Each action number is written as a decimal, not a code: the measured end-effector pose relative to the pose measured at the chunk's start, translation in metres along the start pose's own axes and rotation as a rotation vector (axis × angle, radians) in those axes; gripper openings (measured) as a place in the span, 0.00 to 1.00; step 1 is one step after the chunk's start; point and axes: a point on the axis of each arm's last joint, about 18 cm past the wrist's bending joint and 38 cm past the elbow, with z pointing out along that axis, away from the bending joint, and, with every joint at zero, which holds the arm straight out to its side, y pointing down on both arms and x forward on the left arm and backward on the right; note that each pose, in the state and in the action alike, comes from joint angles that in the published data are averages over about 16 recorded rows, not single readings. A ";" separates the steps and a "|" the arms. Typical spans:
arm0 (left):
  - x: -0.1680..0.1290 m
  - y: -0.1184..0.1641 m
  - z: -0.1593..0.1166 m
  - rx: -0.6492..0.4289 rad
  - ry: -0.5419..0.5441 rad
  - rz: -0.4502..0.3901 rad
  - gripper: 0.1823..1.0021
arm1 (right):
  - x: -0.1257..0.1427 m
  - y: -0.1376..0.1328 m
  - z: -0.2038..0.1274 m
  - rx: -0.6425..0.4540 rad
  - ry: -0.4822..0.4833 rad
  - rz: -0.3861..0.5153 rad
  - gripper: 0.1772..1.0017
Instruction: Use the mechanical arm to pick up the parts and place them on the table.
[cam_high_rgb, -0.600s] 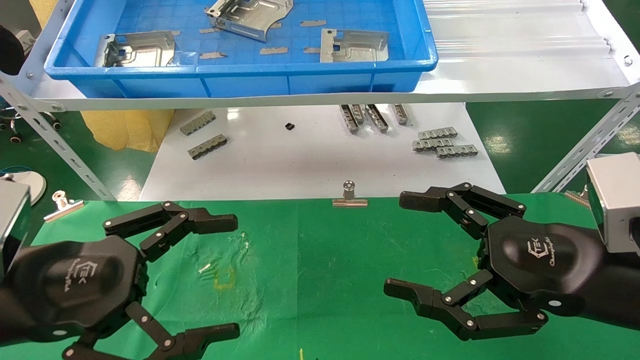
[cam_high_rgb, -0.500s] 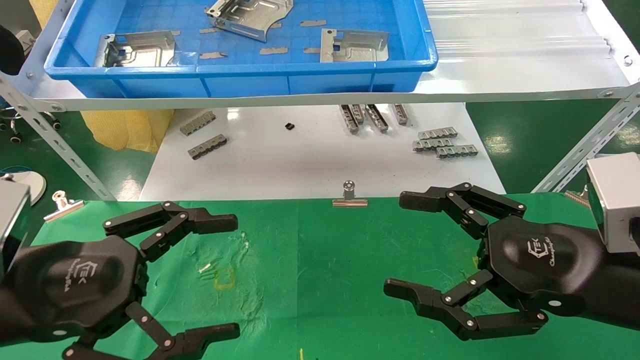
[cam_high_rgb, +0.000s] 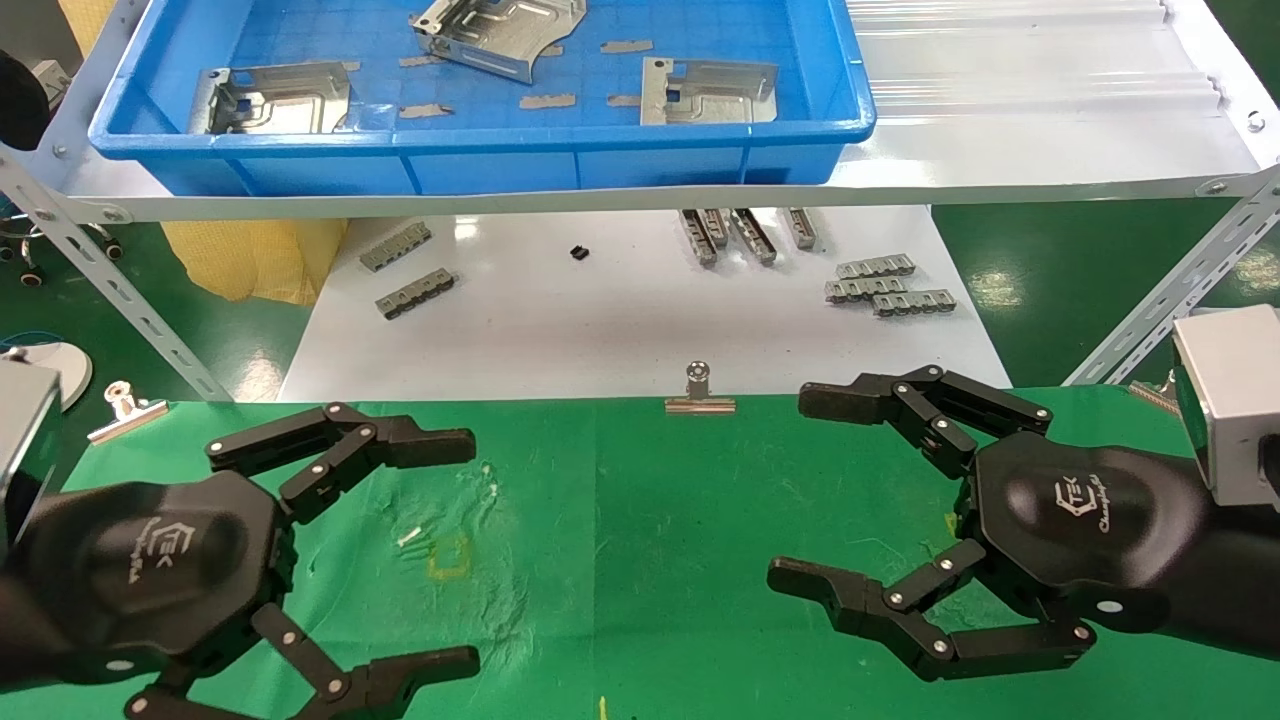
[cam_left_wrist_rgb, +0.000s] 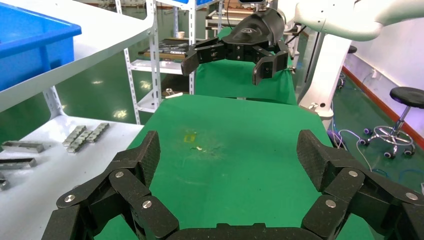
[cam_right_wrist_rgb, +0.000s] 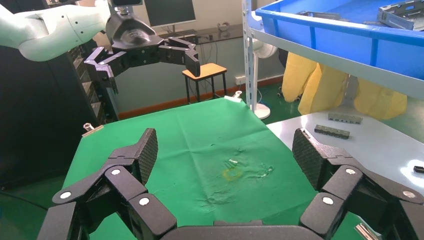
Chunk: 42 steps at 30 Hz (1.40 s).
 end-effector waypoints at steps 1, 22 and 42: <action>0.000 0.000 0.000 0.000 0.000 0.000 1.00 | 0.000 0.000 0.000 0.000 0.000 0.000 1.00; 0.000 0.000 0.000 0.000 0.000 0.000 1.00 | 0.000 0.000 0.000 0.000 0.000 0.000 0.87; 0.000 0.000 0.000 0.000 0.000 0.000 1.00 | 0.000 0.000 0.000 0.000 0.000 0.000 0.35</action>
